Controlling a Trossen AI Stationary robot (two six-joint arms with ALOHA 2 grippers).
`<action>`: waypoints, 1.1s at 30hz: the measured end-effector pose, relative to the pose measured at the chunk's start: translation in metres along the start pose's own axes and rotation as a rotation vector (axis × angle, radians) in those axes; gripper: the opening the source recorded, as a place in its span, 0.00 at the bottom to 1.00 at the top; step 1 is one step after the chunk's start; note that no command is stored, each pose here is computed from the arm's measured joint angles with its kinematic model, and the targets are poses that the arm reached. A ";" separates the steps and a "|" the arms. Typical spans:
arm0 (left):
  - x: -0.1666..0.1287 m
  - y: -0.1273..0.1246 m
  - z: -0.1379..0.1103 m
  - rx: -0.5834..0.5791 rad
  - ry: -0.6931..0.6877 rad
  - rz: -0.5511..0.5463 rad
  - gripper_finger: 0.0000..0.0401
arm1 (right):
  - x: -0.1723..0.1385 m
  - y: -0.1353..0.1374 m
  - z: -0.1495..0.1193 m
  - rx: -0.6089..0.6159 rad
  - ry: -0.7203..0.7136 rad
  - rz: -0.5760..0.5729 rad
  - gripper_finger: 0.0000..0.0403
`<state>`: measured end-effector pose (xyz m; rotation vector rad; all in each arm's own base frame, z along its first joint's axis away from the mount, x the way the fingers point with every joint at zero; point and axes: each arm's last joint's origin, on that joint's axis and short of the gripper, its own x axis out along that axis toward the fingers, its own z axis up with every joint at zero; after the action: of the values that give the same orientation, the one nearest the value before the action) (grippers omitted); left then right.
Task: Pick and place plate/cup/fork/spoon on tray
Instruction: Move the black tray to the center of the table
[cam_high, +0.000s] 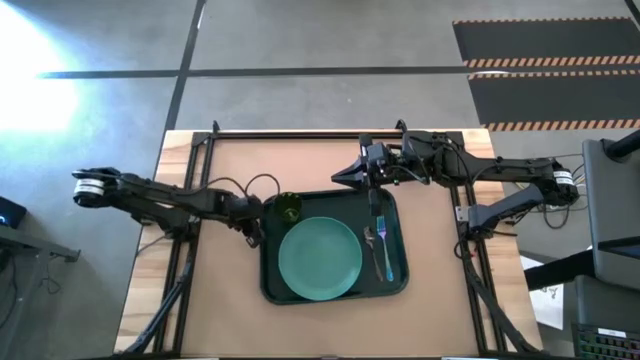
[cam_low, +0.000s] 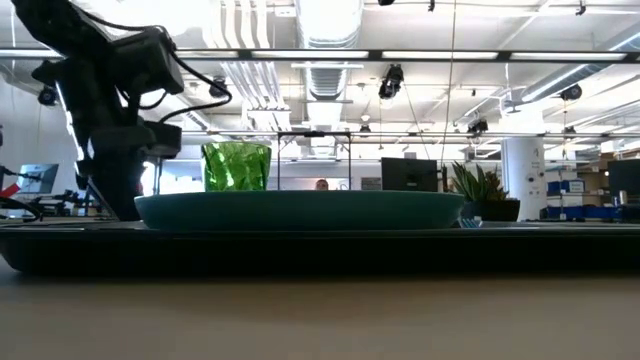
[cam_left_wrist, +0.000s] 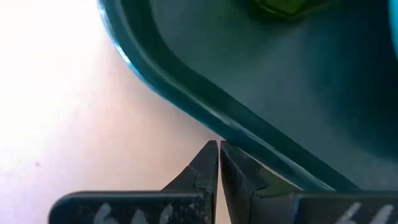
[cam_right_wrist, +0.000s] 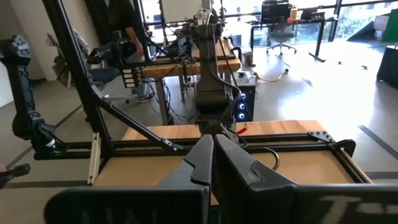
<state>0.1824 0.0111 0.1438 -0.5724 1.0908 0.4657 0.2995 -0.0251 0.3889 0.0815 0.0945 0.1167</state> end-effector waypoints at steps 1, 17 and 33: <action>0.001 0.000 0.000 0.001 -0.001 0.011 0.00 | 0.000 0.000 0.000 0.000 0.000 0.000 0.02; -0.004 0.010 0.006 -0.037 -0.106 0.118 0.00 | -0.001 0.000 -0.005 0.031 0.049 -0.001 0.02; -0.017 0.012 0.008 -0.048 -0.164 0.089 0.00 | -0.106 0.018 -0.071 0.564 0.971 -0.777 0.02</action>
<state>0.1737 0.0241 0.1596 -0.5192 0.9531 0.6074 0.1853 -0.0142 0.3291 0.5400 1.1167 -0.6665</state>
